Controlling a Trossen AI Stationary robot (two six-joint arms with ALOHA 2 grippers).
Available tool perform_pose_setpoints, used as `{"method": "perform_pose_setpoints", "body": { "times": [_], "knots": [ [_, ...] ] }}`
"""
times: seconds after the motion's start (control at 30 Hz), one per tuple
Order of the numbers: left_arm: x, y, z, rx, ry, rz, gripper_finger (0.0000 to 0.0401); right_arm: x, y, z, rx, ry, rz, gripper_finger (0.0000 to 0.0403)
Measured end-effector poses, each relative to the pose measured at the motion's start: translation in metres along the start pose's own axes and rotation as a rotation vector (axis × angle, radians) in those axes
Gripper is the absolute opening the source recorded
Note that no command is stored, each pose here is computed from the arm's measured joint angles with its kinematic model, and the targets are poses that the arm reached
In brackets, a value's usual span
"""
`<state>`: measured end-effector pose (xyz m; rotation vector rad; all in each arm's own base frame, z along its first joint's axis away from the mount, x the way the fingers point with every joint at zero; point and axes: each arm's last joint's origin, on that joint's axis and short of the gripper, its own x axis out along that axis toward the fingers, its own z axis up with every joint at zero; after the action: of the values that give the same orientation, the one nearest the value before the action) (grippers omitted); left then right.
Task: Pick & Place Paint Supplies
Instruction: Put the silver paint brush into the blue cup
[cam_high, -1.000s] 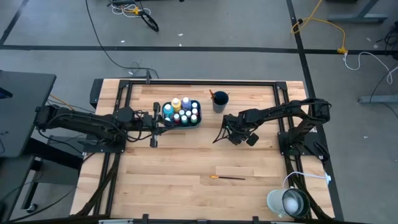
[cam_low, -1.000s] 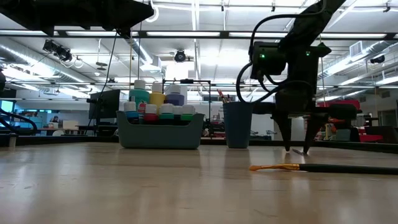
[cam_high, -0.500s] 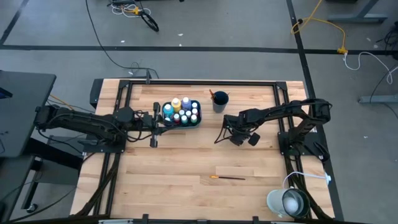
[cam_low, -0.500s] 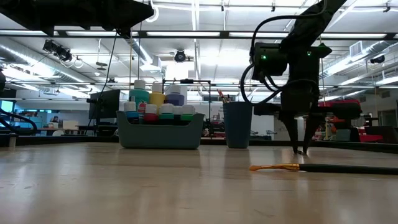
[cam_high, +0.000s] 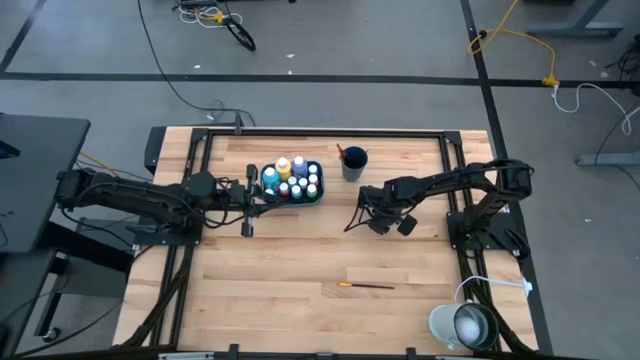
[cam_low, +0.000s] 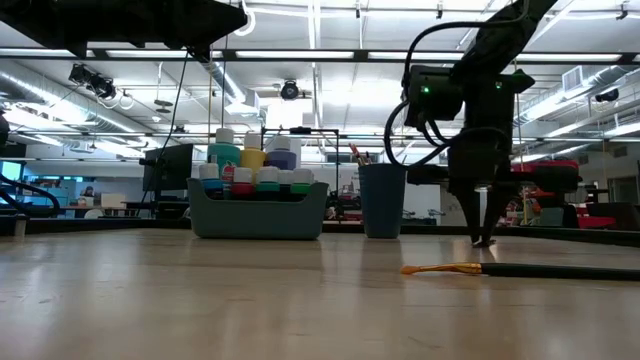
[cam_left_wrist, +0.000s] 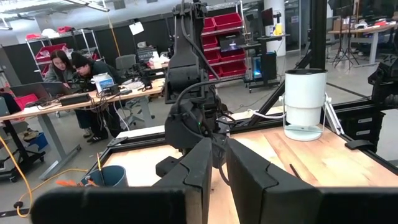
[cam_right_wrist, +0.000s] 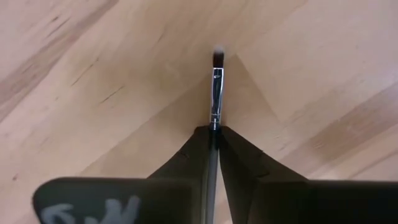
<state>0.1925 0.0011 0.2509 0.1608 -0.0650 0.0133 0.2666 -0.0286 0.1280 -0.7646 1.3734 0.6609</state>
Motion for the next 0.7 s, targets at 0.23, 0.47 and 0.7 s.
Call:
{"method": "perform_pose_setpoints", "body": {
  "times": [0.23, 0.47, 0.7],
  "knots": [
    [0.0, 0.0, 0.0, 0.0, 0.0, 0.0, 0.0055, 0.0, 0.001, 0.002, 0.018, 0.001, -0.006, 0.0032],
    [0.0, 0.0, 0.0, 0.0, -0.001, 0.001, 0.0055, -0.004, 0.001, 0.002, 0.099, -0.024, -0.004, 0.0009],
    [0.0, 0.0, 0.0, -0.001, -0.002, 0.004, 0.0055, -0.018, 0.006, 0.009, 0.159, -0.245, 0.084, 0.0008]
  ]
}}
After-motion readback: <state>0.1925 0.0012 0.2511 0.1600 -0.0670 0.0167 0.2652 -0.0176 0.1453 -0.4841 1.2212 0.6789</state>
